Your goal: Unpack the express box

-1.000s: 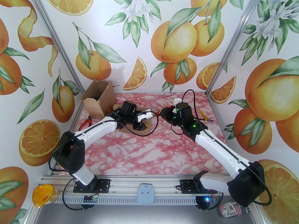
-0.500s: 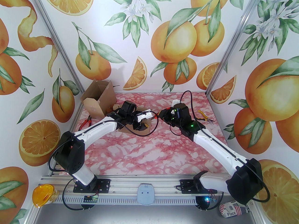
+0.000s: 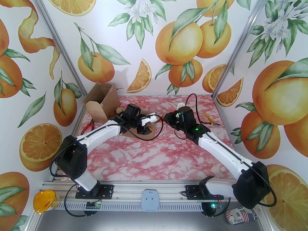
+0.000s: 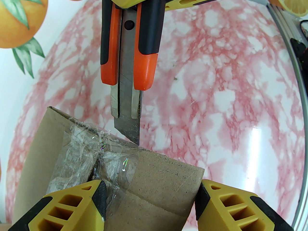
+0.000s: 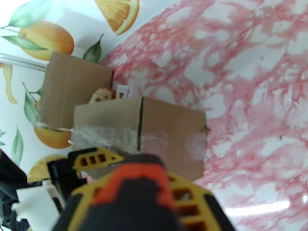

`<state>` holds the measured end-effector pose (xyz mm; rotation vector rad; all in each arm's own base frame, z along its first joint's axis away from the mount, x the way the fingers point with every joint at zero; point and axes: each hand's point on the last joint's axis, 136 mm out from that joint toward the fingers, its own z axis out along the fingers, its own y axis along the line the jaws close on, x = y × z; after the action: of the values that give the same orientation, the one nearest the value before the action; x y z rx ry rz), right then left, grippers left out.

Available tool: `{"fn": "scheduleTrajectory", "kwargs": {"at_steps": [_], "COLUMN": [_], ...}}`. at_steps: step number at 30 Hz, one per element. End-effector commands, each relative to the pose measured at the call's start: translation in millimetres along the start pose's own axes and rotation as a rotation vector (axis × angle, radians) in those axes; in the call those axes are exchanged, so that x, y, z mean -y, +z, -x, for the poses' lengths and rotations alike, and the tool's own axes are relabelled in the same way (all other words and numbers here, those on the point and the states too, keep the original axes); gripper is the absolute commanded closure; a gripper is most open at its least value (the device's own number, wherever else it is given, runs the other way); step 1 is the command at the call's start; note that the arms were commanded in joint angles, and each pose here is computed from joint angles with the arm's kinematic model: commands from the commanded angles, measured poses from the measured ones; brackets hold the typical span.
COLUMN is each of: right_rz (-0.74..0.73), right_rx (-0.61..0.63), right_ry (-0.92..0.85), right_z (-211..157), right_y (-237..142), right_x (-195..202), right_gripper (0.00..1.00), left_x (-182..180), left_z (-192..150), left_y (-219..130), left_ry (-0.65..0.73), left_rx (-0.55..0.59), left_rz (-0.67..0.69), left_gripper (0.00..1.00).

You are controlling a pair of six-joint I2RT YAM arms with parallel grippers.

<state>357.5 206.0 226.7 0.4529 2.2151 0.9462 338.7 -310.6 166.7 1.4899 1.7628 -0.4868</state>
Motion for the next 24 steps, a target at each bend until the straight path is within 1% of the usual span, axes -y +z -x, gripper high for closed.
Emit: {"fn": "scheduleTrajectory", "kwargs": {"at_steps": [1, 18, 24], "right_rz": [0.027, 0.054, 0.06], "right_rx": [0.053, 0.085, 0.067], "right_ry": [-0.003, 0.002, 0.01], "right_z": [10.9, 18.5, 15.7], "right_y": [-3.8, -4.2, 3.2], "right_x": [-9.8, -16.8, -16.7], "right_gripper": [1.0, 1.0, 1.0], "left_x": [8.2, 9.8, 9.4], "left_z": [-21.3, -22.4, -22.2], "left_y": [-0.8, 0.0, -0.4], "left_ry": [-0.043, -0.049, -0.048], "left_rx": [-0.061, -0.064, -0.064], "left_rz": [-0.026, -0.032, -0.029], "left_gripper": [0.38, 0.38, 0.38]}}
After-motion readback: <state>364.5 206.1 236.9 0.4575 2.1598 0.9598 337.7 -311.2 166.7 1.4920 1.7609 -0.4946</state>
